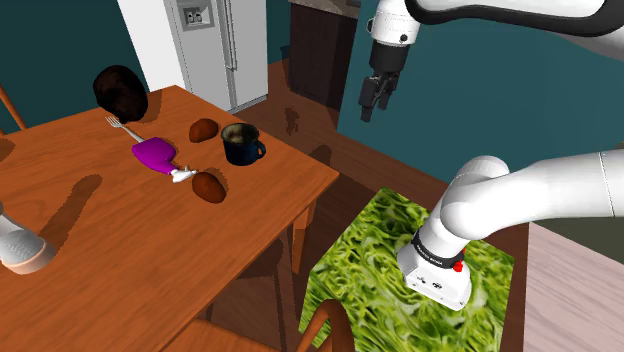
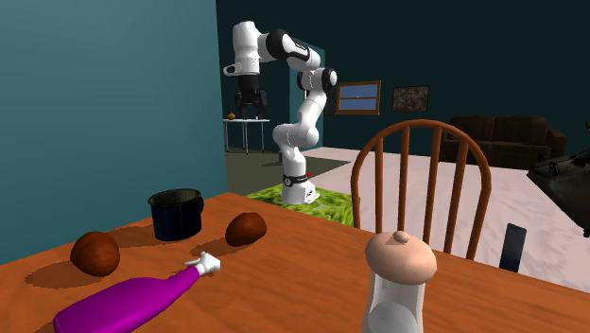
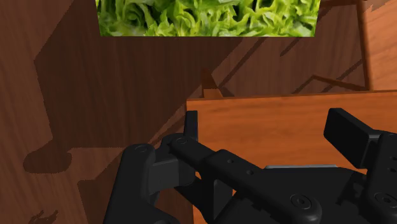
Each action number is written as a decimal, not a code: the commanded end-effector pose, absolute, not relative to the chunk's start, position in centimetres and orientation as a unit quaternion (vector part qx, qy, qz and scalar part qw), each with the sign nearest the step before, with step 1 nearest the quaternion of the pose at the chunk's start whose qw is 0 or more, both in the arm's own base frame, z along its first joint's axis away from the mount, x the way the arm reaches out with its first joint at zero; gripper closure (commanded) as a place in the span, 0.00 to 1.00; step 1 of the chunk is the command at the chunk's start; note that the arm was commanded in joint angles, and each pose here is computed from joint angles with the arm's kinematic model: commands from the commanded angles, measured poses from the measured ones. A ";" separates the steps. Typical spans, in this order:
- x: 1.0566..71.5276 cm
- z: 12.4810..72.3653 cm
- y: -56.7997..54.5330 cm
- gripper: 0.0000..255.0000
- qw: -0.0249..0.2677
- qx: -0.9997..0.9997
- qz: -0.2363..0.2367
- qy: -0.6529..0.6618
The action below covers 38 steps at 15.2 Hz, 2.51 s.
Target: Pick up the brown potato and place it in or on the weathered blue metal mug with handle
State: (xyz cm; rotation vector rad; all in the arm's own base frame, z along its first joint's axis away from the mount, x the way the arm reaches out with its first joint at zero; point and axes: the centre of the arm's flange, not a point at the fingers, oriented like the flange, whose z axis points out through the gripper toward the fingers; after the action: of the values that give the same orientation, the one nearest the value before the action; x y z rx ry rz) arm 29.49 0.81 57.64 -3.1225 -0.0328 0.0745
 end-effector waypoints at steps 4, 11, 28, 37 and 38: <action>31.8 56.4 4.2 0.00 -0.005 -1.000 0.024 -0.010; 37.3 53.1 11.8 0.00 -0.038 -0.999 0.023 -0.010; 50.7 43.0 29.4 0.00 -0.117 -0.993 0.023 -0.009; 57.8 36.6 38.0 0.00 -0.158 -0.987 0.022 -0.008; 58.4 36.1 38.7 0.00 -0.162 -0.987 0.022 -0.008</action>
State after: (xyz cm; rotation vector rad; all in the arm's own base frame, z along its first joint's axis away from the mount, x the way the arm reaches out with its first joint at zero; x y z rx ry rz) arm 57.54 37.76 36.70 -3.4547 -0.0317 0.0787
